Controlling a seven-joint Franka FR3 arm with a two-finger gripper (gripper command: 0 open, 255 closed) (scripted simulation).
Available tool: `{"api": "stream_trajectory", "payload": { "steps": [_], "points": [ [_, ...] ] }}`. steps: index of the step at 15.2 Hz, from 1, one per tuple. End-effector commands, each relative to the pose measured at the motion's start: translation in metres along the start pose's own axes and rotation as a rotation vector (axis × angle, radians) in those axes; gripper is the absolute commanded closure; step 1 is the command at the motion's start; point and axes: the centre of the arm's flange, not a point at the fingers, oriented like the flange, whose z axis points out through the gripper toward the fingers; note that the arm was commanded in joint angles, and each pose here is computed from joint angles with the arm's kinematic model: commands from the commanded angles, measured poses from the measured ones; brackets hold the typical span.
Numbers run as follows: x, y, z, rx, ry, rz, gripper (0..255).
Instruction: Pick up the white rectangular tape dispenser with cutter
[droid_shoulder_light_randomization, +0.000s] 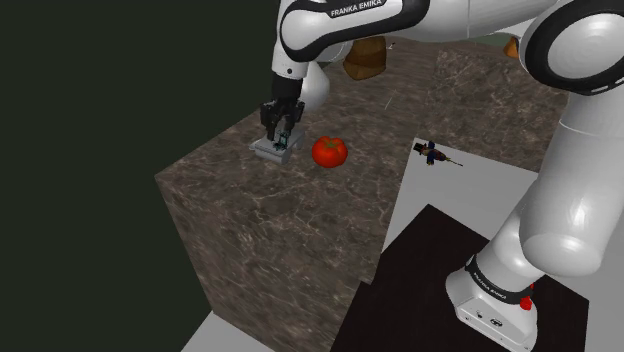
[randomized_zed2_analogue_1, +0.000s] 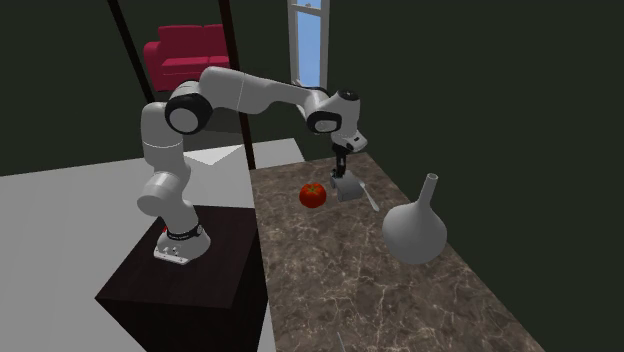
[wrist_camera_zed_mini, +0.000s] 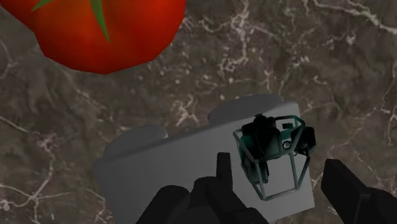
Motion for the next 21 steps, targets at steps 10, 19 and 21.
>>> {"api": "stream_trajectory", "payload": {
  "steps": [10,19,21],
  "points": [
    [0.0,-0.001,-0.004,0.0,0.0,0.0,255],
    [0.0,-0.011,-0.051,0.0,0.0,0.0,255],
    [0.0,-0.013,-0.061,0.0,0.0,0.0,255]
  ]
}}
